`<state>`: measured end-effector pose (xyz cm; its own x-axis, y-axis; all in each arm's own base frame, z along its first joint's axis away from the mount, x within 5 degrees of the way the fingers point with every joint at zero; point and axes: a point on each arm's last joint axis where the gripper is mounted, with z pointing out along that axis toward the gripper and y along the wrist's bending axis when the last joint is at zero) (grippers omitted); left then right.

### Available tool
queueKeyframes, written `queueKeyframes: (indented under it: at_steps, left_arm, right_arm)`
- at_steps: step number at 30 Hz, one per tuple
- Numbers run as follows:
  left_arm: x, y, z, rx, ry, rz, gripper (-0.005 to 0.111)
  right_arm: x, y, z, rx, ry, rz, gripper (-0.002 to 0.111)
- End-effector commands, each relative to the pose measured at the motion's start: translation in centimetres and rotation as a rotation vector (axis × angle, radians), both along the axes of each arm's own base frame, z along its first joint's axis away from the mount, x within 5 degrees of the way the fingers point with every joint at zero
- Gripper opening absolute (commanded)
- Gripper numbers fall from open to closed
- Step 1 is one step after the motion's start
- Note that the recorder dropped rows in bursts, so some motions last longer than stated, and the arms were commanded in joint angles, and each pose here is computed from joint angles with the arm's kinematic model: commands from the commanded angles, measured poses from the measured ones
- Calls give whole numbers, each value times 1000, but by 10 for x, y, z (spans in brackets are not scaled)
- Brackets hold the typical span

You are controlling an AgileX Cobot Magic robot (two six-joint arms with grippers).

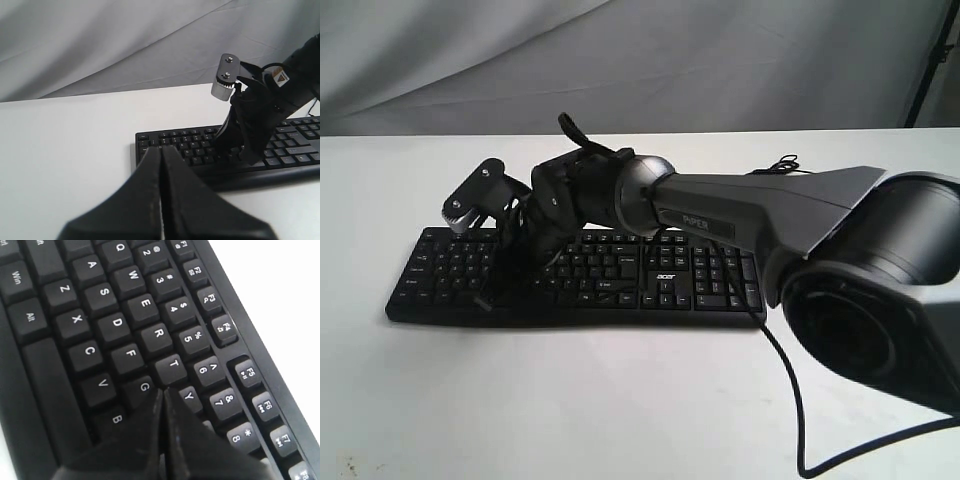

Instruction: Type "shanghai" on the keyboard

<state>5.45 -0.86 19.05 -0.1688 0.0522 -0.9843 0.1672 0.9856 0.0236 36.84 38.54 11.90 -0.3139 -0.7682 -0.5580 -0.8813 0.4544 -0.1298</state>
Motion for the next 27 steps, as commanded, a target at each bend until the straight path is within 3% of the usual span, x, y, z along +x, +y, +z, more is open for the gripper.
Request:
queueKeyframes:
  at_steps: [1,27]
  left_arm:
    - [0,0,-1,-3,-4,-3,0]
    - [0,0,-1,-3,-4,-3,0]
  right_arm:
    - [-1,1,-1,1,-8,5,0]
    - [-3,-1,-2,-17,18,5,0]
